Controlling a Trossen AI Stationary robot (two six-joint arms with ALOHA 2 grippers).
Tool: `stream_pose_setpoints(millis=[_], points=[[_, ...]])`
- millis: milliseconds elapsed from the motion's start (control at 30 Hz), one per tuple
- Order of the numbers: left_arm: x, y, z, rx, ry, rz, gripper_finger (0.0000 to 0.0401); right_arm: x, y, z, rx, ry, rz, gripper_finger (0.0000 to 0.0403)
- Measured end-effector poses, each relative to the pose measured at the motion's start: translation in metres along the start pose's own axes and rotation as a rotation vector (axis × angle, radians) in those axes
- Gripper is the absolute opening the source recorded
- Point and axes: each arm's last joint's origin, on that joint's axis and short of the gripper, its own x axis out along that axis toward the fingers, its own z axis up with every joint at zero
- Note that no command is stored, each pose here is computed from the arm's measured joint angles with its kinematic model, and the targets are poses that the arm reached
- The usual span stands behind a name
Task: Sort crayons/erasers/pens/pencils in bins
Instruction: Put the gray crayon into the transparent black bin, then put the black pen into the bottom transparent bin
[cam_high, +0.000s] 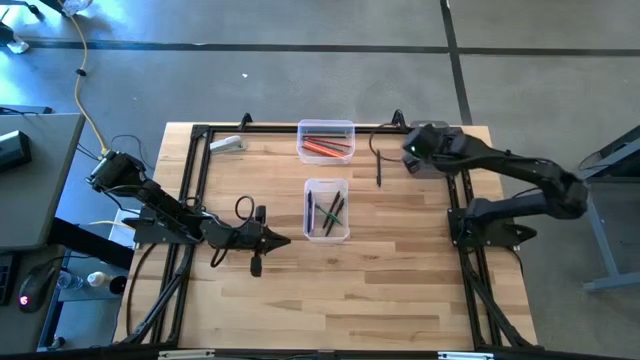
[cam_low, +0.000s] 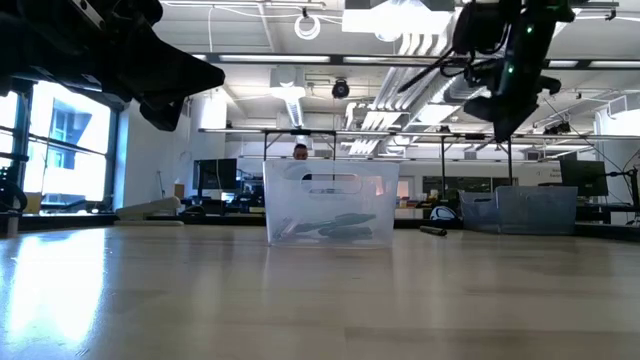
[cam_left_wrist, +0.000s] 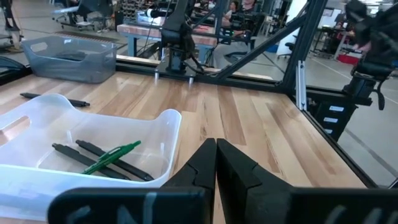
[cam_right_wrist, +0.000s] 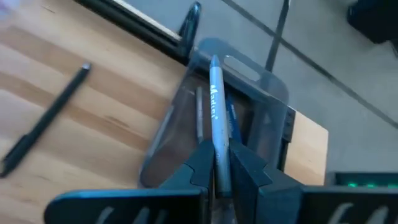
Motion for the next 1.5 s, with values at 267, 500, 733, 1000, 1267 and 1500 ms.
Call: stream_pose_setpoints(millis=[267,500,733,1000,1267,1500], points=[[0.0,0.0,0.0,0.006,0.0,0.003,0.0,0.045,-0.003,0.011,0.005,0.158,-0.048,0.0017],[0.0,0.0,0.0,0.006,0.0,0.002,0.0,0.089,0.004,0.019,-0.019,0.248,-0.025,0.0017],[0.0,0.0,0.0,0.0,0.0,0.002,0.0,0.133,0.005,0.019,-0.017,0.36,-0.036,0.0017],[0.0,0.0,0.0,0.001,0.0,0.002,0.0001,0.16,0.008,0.011,-0.033,0.441,-0.059,0.0017],[0.0,0.0,0.0,0.001,0.0,0.002,0.0001,0.162,0.008,0.01,-0.015,0.45,-0.068,0.0062],[0.0,0.001,0.0,0.008,-0.004,0.024,0.0,0.15,0.001,0.017,-0.023,0.412,-0.076,0.0125]])
